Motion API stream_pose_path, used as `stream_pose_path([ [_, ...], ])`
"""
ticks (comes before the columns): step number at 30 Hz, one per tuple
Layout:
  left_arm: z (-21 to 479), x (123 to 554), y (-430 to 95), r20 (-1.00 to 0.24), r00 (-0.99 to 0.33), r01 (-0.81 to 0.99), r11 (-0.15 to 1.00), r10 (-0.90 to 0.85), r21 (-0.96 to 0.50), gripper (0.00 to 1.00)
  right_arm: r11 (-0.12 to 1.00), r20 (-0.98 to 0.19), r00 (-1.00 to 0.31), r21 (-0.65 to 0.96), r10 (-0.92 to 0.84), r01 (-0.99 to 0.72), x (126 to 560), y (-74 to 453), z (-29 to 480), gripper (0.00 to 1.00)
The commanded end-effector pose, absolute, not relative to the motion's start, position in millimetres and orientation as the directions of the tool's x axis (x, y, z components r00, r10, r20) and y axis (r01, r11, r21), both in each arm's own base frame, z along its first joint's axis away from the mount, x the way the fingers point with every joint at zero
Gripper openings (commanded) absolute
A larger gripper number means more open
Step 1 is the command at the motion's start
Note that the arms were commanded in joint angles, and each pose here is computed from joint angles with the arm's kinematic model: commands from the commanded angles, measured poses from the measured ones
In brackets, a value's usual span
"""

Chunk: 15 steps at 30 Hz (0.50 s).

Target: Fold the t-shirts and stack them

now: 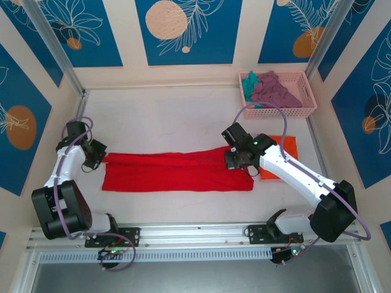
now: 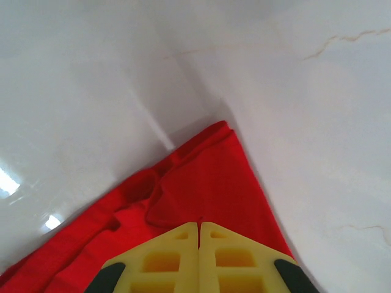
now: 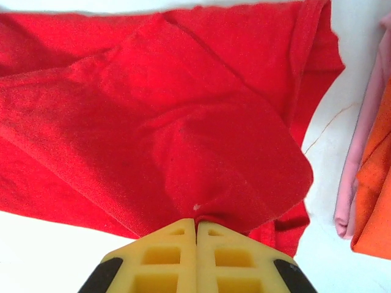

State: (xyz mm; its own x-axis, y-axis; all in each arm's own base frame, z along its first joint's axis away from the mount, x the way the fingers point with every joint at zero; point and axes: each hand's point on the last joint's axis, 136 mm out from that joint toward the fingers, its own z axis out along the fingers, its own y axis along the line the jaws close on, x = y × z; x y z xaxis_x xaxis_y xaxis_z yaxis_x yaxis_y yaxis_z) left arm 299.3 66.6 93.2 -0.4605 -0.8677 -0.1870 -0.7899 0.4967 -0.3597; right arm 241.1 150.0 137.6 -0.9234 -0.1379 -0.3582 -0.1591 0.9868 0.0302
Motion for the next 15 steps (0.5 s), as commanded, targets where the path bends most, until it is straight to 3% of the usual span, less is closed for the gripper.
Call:
stream_pose_path([
  [1,85,279,69,-0.173,-0.458,-0.814,0.489,-0.872,-0.314,0.00,0.988,-0.328,-0.937,0.053,-0.118,-0.143,234,153,127,0.00],
  [15,73,268,68,-0.160,-0.461,-0.825,0.488,-0.873,-0.286,0.00,0.990,-0.232,-0.965,0.039,-0.125,-0.137,225,154,95,0.00],
])
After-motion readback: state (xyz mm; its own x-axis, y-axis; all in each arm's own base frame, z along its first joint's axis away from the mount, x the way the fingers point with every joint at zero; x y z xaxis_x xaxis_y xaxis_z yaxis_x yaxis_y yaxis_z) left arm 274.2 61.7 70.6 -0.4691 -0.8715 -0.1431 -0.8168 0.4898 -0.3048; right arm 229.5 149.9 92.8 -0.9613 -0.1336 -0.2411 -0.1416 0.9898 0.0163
